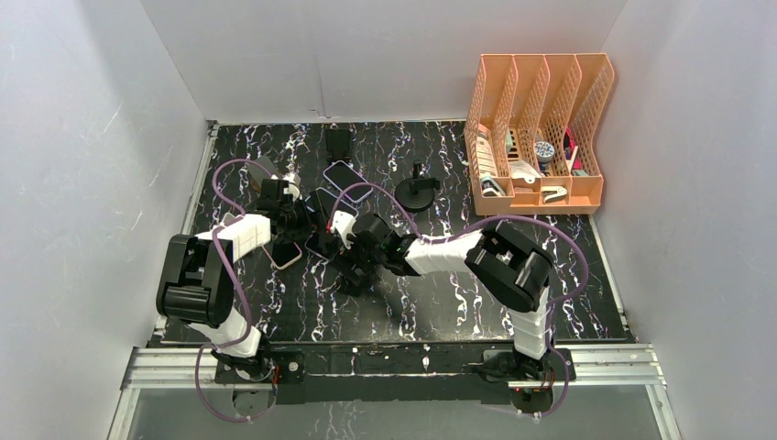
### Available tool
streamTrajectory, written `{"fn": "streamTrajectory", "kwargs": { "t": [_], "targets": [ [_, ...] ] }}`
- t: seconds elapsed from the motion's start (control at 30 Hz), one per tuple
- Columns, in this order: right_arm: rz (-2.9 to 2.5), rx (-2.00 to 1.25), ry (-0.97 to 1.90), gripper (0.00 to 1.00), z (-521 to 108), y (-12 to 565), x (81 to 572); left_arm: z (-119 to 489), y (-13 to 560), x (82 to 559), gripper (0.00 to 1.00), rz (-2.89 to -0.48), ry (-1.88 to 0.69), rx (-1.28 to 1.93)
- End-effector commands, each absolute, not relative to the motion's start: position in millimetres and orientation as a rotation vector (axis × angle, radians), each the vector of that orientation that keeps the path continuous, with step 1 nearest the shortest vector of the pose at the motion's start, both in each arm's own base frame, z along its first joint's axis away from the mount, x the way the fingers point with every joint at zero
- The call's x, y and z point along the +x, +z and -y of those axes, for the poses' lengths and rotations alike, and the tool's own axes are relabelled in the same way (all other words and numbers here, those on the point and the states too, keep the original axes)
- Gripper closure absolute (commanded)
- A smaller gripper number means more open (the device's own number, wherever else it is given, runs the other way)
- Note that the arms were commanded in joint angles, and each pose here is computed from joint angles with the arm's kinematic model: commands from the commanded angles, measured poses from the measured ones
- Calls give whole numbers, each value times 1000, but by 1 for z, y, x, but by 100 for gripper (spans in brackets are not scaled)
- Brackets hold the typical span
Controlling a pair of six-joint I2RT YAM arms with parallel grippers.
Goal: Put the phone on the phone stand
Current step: Adjust the phone at the center of the board, then pick up the phone at the center of the board.
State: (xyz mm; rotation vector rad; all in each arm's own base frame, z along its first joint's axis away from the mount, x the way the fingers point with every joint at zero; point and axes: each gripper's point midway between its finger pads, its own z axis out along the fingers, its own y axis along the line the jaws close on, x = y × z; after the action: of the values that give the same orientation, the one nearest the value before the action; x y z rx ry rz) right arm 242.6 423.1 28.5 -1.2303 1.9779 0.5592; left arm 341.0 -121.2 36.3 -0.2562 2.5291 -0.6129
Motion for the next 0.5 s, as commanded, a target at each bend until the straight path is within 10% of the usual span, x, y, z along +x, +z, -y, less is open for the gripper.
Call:
{"fn": "streamTrajectory", "kwargs": {
  "t": [0.0,0.47],
  "targets": [
    [-1942,-1342,602,5,-427,17,233,117,16,301,14,-2683,-587,-265],
    [-1975,-1259,430,45,-393,21,246,100,70,343,12,-2494,-530,-108]
  ]
}}
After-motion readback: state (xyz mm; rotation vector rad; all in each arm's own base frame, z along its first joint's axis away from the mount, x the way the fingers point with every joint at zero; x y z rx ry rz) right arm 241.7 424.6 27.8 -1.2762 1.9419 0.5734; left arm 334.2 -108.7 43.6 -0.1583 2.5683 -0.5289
